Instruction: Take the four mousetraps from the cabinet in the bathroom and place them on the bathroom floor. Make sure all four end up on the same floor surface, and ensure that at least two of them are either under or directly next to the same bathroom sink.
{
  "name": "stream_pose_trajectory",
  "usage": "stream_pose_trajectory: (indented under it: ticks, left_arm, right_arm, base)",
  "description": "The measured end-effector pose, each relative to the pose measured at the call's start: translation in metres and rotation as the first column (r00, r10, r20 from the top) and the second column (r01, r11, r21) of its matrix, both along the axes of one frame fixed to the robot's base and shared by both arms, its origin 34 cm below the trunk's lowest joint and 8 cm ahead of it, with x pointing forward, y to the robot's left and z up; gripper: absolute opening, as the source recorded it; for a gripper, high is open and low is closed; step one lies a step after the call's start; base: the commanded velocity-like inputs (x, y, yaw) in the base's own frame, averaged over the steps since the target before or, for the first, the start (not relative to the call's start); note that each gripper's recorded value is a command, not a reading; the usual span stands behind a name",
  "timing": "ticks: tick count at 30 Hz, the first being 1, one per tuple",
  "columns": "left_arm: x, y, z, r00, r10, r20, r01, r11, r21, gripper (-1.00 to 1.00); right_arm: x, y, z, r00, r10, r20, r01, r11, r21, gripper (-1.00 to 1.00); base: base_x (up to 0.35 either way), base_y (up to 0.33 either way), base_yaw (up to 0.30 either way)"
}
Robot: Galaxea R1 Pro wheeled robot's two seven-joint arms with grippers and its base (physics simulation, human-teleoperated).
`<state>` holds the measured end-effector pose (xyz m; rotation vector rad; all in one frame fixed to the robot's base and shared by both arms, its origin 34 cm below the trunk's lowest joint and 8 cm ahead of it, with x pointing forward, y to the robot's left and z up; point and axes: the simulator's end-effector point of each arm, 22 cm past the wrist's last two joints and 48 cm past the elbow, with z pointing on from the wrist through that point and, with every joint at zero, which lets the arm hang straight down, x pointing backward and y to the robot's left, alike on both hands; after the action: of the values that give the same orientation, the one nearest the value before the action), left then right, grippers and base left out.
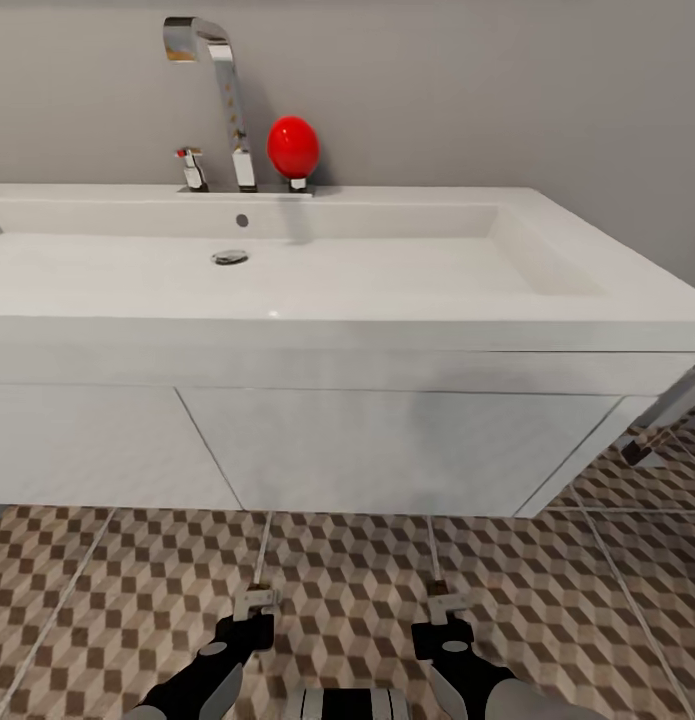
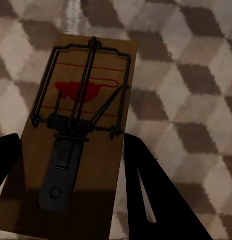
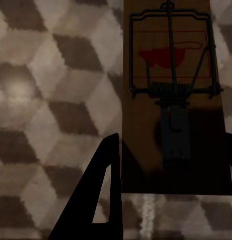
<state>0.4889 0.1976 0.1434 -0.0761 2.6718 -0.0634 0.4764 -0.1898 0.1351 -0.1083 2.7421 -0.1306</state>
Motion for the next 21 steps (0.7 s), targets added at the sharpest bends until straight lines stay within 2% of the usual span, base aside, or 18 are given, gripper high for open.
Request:
stream_pose_trajectory:
  ticks: [5, 21]
  left_arm:
    - [-0.0069, 0.0011, -0.0086, 1.0, 0.001, -0.018, -0.001, 1.0, 0.001, -1.0]
    - [-0.0065, 0.0013, -0.0084, 1.0, 0.002, -0.016, -0.002, 1.0, 0.001, -1.0]
  right_arm:
    - [-0.0075, 0.0, -0.0085, 1.0, 0.001, -0.02, -0.001, 1.0, 0.0, -1.0]
    - [-0.0074, 0.0001, -0.0085, 1.0, 0.002, -0.02, -0.002, 1.0, 0.0, -1.0]
  base:
    - [0.0, 0.0, 0.0]
    - [0.0, 0.0, 0.0]
